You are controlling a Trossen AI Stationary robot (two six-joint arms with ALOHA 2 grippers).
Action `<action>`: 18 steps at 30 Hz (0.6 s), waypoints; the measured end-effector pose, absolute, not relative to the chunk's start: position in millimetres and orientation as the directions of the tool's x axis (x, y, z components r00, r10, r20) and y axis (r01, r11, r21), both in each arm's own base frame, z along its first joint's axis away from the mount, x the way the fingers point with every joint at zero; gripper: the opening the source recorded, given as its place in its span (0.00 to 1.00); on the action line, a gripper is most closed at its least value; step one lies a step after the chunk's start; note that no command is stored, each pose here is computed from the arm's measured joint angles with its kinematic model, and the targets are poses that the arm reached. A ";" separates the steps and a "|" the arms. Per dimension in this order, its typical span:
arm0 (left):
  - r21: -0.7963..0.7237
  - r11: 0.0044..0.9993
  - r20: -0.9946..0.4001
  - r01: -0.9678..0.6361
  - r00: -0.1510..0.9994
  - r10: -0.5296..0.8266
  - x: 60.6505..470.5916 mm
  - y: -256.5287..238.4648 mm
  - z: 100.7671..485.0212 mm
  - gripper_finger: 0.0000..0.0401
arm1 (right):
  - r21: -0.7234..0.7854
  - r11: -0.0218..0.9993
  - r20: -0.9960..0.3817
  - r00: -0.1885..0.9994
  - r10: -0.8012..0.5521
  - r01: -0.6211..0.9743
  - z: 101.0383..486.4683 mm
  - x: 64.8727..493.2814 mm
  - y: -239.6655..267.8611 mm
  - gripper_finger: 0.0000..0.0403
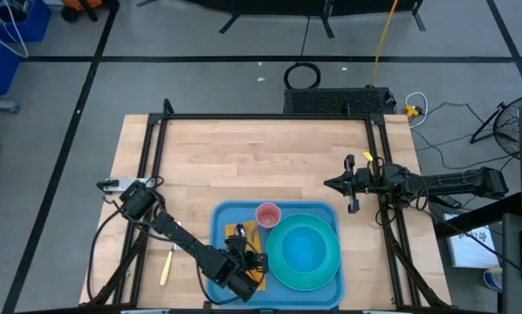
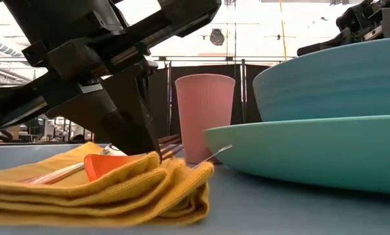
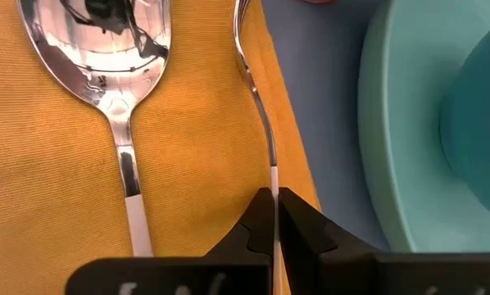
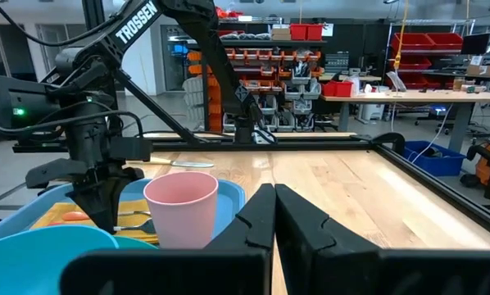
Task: Set up tray
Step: Adjust the orange fork on the yellow table napkin
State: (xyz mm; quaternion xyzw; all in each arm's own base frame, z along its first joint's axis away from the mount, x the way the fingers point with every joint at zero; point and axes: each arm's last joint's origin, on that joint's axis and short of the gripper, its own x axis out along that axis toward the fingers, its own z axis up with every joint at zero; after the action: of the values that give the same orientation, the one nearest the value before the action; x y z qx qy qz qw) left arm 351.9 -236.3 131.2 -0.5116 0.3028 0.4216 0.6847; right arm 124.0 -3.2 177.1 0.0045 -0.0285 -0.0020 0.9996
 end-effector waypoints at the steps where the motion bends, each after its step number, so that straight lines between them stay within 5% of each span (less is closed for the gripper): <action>1: -0.444 0.124 -0.846 -0.887 0.461 0.268 352.0 -236.2 131.0 0.01 | 0.009 1.000 0.057 0.998 -0.004 0.003 177.1 124.0 -3.2 0.00; 18: -0.415 0.161 -0.858 -0.895 0.444 0.259 351.3 -236.1 128.3 0.10 | 0.009 1.000 0.067 0.998 -0.004 0.003 178.0 124.0 -3.2 0.00</action>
State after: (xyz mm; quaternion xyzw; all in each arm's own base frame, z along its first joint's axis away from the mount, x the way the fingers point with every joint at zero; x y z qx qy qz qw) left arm 351.3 -236.1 128.3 -0.4948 0.3214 0.4178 0.6909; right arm 124.0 -3.2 178.0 0.0046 -0.0333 -0.0018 0.9994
